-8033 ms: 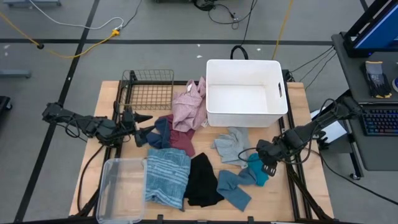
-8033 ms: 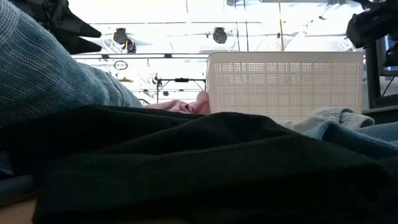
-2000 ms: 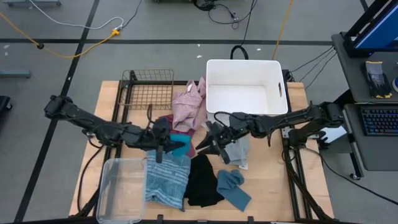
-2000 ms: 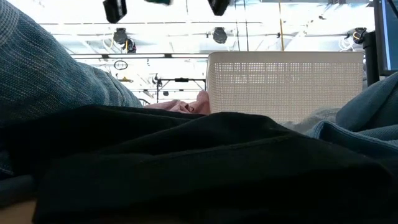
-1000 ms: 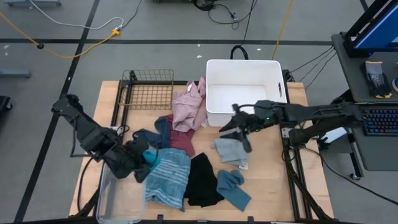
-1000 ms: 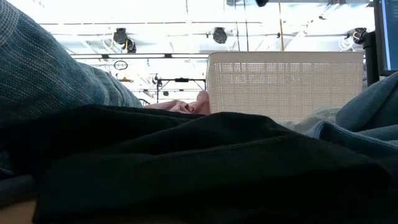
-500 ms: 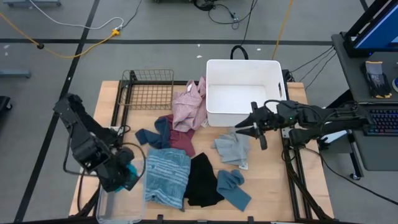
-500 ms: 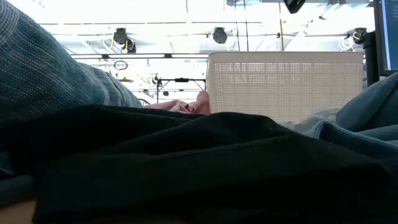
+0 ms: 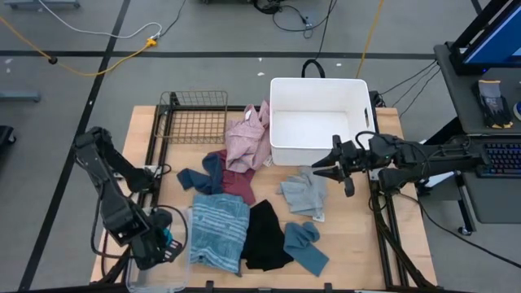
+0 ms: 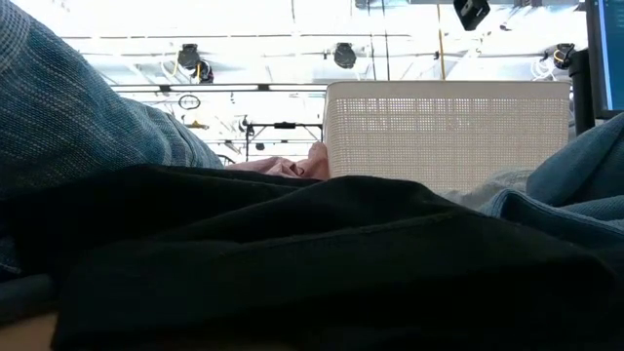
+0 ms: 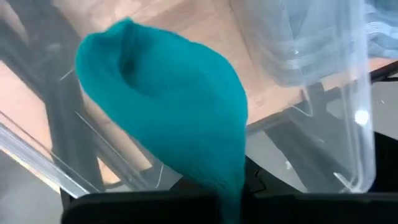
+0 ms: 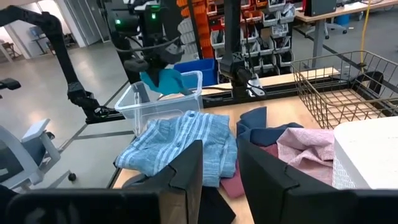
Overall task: Pick & Place Cloths
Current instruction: Put the light blue sock into the transparent bin
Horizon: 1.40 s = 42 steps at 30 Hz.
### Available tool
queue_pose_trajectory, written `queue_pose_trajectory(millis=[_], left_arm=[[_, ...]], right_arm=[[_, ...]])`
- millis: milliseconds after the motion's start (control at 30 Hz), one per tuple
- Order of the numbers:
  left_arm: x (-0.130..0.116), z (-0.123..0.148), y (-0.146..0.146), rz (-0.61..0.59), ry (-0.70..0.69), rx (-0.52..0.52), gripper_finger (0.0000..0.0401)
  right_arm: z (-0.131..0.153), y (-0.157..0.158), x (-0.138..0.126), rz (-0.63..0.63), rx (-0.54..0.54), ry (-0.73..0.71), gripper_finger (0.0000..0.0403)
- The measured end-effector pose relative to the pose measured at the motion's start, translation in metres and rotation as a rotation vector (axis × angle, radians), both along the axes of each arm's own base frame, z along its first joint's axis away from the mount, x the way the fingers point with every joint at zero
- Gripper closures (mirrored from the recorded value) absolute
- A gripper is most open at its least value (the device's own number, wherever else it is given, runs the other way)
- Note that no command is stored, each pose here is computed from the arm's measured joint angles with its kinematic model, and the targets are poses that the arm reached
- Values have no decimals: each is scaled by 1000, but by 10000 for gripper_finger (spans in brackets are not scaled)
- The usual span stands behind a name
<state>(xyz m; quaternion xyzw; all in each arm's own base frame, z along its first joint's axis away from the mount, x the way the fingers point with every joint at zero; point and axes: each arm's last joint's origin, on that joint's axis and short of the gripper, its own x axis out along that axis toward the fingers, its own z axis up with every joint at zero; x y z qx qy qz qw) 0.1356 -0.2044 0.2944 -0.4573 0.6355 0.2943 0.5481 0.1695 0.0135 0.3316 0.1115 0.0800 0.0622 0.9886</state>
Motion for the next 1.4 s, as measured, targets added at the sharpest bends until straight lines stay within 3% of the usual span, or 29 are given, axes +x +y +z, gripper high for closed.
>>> queue_pose_trajectory(millis=[367, 633, 967, 1400], left_arm=[[1, -50, 7, 37, 35, 46, 401], [3, -80, 9, 43, 13, 13, 401], [0, -85, 10, 32, 16, 22, 401], [-6, -75, 11, -237, -78, 70, 401]], right_arm=[[1, 0, -1, 3, 1, -5, 310], [4, 0, 0, 4, 3, -44, 310], [4, 0, 0, 4, 3, -43, 310], [4, 0, 0, 4, 8, -42, 310]])
